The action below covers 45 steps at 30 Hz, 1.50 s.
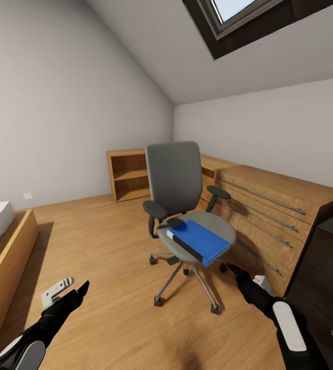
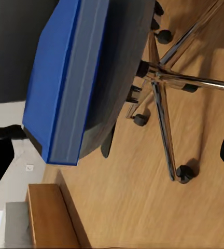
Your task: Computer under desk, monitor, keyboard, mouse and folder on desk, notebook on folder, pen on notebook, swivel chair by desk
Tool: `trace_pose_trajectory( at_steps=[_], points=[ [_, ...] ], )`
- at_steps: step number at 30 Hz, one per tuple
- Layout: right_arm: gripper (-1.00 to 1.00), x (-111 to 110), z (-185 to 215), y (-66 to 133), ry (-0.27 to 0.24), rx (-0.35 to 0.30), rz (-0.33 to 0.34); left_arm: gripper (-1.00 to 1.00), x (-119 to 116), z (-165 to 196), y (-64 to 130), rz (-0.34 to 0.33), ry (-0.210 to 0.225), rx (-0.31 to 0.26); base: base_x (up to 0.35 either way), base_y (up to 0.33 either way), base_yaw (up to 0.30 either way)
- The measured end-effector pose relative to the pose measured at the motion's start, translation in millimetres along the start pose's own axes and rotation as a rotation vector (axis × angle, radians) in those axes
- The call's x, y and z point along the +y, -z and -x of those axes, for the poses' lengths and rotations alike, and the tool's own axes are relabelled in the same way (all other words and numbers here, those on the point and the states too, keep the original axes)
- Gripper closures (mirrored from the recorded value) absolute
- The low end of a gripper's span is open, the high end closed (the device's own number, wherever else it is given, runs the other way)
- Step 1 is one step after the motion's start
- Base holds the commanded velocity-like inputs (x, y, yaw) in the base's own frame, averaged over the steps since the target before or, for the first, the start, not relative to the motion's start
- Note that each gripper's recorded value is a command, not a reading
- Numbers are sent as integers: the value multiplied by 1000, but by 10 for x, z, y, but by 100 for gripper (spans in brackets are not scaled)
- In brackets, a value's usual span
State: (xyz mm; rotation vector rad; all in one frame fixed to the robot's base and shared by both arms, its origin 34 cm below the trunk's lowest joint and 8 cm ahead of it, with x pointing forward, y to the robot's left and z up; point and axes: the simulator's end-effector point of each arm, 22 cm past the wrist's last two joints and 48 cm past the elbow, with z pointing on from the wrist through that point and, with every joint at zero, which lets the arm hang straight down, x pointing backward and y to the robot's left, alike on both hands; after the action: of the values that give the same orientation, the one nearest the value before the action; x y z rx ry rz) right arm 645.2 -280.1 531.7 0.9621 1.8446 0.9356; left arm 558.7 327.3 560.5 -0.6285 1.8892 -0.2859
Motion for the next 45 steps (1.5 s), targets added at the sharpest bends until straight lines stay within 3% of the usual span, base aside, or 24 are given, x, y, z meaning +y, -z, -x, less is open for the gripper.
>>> trace_pose_trajectory(
  at_steps=[2, 3, 6, 7, 10, 14, 18, 23, 45],
  points=[
    [-100, 166, -73, -17, 18, 20, 61, -100, -4, -3, 0, -1, -1, 0, 0, 0, 0],
    [-100, 346, -196, -33, 41, 53, 123, -100, -7, -5, 0, -2, 0, 1, 0, 0, 0],
    [-100, 502, -272, -28, 53, 73, 185, -100, -8, -8, 0, -3, -1, 2, 0, 0, 0],
    [-100, 629, -301, -8, 55, 79, 243, -100, -7, -10, -1, -3, -1, 2, 0, 0, 0],
    [-100, 710, -312, 10, 56, 79, 282, -100, -6, -10, -2, -2, -1, 2, 0, 0, 0],
    [-100, 689, -302, 14, 49, 78, 283, -100, -22, 6, 3, -6, 0, -2, 0, 0, 0],
    [-100, 408, -355, -19, 10, 86, 248, -100, -85, -92, 4, -27, -7, 0, 0, 0, 0],
    [-100, 240, -413, -40, -5, 89, 237, -100, -57, -206, -9, -34, -10, 3, 0, 0, 0],
    [-100, 245, -409, -37, -10, 88, 241, -100, -46, -228, -15, -34, -13, 9, 66, 0, 0]
  ],
)
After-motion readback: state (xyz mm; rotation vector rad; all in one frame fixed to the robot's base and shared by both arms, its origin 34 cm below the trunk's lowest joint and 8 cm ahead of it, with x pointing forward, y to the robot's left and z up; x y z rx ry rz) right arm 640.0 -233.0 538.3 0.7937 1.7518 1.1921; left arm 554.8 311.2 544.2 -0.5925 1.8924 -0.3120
